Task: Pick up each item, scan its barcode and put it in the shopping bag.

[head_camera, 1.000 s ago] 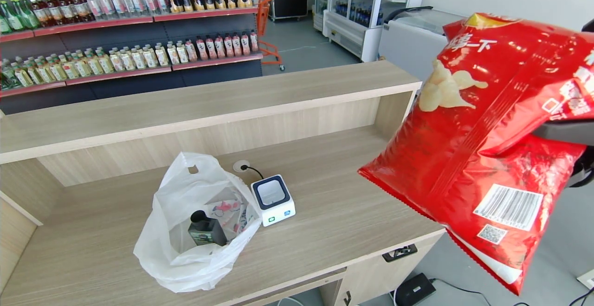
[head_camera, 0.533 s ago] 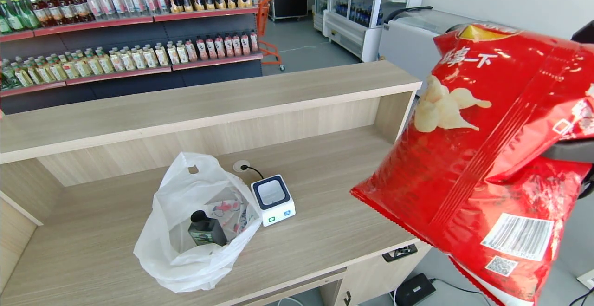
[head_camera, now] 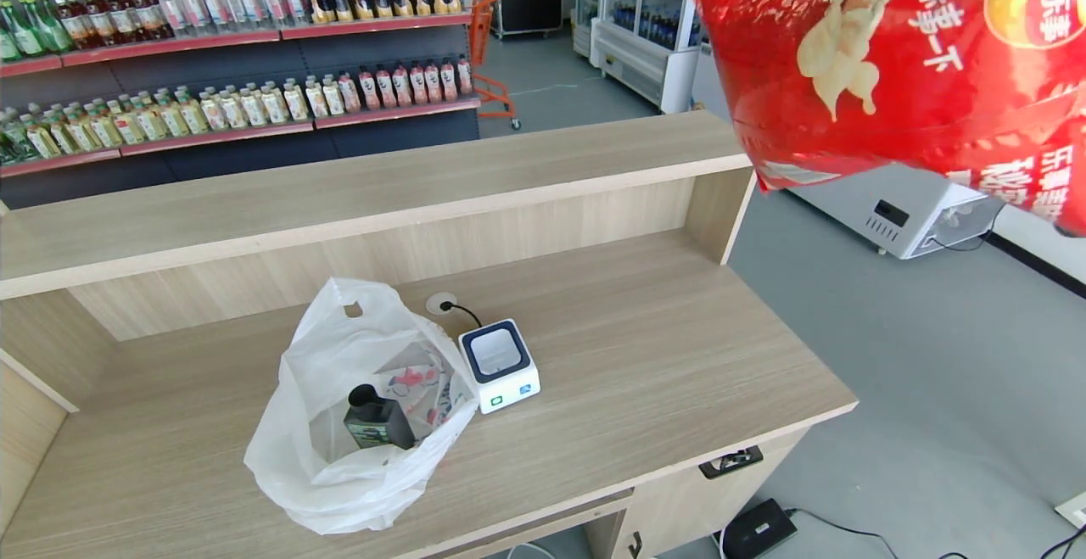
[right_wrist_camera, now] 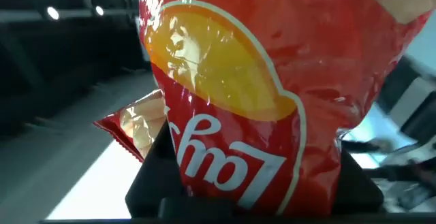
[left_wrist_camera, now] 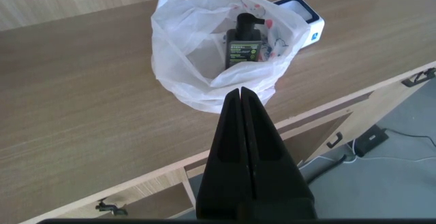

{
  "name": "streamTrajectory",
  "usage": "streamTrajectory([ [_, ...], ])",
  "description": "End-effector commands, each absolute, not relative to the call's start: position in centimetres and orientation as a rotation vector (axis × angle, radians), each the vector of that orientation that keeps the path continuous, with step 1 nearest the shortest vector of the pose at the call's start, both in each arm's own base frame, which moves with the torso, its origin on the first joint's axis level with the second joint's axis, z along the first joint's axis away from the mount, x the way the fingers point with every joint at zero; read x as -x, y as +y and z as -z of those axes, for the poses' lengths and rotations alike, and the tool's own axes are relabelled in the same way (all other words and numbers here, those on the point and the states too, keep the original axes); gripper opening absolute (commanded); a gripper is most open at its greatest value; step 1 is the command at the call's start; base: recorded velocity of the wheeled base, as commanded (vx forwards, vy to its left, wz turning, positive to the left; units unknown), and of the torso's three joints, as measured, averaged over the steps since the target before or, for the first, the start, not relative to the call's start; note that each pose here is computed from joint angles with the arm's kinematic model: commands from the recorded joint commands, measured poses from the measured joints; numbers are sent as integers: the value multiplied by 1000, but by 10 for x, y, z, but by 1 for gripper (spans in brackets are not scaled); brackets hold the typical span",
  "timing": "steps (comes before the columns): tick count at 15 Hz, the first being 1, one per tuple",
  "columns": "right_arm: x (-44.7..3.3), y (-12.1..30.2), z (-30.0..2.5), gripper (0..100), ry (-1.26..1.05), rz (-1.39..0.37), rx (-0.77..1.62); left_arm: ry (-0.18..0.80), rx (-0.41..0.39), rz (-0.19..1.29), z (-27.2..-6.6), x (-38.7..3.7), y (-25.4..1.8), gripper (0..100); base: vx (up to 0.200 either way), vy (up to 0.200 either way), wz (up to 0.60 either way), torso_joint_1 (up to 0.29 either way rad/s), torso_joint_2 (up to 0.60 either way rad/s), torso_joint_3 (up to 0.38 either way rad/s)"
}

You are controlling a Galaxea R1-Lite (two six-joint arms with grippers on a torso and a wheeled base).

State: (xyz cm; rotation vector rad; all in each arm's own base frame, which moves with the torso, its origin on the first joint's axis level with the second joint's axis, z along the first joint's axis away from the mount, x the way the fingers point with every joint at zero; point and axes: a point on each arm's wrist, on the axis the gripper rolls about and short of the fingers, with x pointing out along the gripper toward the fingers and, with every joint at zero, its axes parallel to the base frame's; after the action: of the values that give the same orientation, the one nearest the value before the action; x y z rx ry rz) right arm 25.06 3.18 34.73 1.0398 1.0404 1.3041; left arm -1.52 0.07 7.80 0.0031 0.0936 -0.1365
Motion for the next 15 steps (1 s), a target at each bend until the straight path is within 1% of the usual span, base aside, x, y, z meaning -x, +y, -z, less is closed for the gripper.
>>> streamTrajectory([
  [1, -274, 35, -324, 0, 685, -1496, -663, 94, -2, 136, -78, 15, 1, 0, 0, 0, 0, 0, 0, 0],
  [2, -287, 40, -320, 0, 469, -1532, -467, 94, -3, 136, -78, 15, 1, 0, 0, 0, 0, 0, 0, 0],
  [3, -296, 47, -315, 0, 303, -1521, -323, 94, -3, 136, -78, 15, 1, 0, 0, 0, 0, 0, 0, 0],
  [4, -310, 59, -305, 0, 111, -1457, -144, 94, -3, 136, -78, 15, 1, 0, 0, 0, 0, 0, 0, 0],
  [5, -324, 72, -294, 0, -44, -1320, 44, 94, -3, 136, -78, 15, 1, 0, 0, 0, 0, 0, 0, 0],
  [6, -333, 75, -285, 0, -86, -1216, 135, 94, -3, 136, -78, 15, 1, 0, 0, 0, 0, 0, 0, 0],
  [9, -336, 90, -271, 0, -18, -950, 141, 94, -3, 136, -78, 15, 1, 0, 0, 0, 0, 0, 0, 0],
  [12, -332, 106, -265, 0, 24, -913, 102, 92, -3, 136, -78, 15, 1, 0, 0, 0, 0, 0, 0, 0],
  [15, -321, 136, -250, 0, 120, -814, 109, 94, -3, 136, -78, 15, 1, 0, 0, 0, 0, 0, 0, 0],
])
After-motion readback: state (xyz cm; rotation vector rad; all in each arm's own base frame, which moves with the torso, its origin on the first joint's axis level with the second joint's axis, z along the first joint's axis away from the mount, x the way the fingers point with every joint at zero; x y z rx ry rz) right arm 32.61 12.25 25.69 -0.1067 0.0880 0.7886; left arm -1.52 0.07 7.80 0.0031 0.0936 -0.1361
